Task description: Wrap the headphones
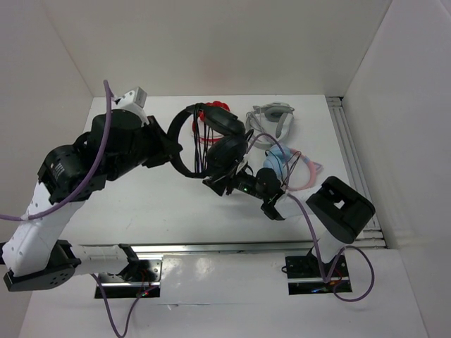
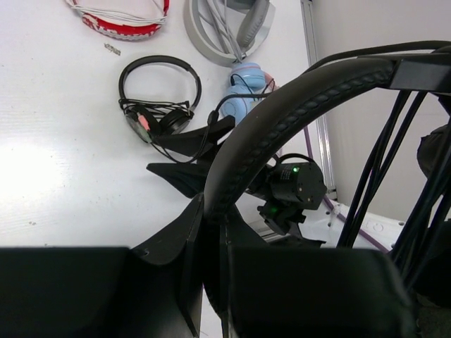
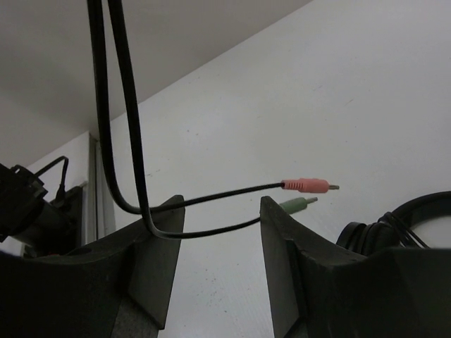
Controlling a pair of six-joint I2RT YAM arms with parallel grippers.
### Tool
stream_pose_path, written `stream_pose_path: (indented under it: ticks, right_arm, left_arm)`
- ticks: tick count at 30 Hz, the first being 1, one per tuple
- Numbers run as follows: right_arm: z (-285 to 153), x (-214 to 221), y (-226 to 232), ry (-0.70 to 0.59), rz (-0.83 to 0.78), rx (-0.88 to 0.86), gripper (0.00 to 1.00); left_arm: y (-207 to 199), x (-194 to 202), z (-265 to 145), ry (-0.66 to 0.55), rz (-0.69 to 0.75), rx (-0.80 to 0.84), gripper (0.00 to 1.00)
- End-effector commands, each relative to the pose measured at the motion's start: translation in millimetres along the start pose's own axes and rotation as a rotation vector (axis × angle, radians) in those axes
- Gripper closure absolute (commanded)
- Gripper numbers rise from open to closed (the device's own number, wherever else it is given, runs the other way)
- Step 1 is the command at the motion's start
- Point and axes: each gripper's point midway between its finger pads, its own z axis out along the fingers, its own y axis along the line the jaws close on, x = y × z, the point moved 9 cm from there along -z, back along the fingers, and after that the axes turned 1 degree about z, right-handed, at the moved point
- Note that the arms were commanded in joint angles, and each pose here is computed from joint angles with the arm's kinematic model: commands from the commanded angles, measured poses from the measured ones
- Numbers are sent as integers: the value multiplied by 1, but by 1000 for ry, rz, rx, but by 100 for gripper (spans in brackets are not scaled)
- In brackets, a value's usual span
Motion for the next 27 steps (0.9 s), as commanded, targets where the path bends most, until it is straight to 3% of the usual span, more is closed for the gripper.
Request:
stream_pose_path:
  ticks: [1, 20, 23, 25, 27]
  right_arm:
    - [15, -18, 0, -77, -63, -1, 45]
    - [30, -19, -23, -134, -58, 141, 46]
    - [31, -18, -25, -144, -57, 159, 56]
    - [33, -16, -27, -136, -55, 163, 76]
    - [36, -15, -28, -125, -53, 157, 89]
  left_arm:
    - [-11, -14, -15, -69, -79, 114, 100]
    - [-6, -5, -15, -37, -72, 121, 100]
    - [-6, -5, -15, -37, -72, 121, 100]
    - [-5, -3, -16, -31, -72, 127, 100]
    - [-5, -3, -16, -31, -72, 128, 100]
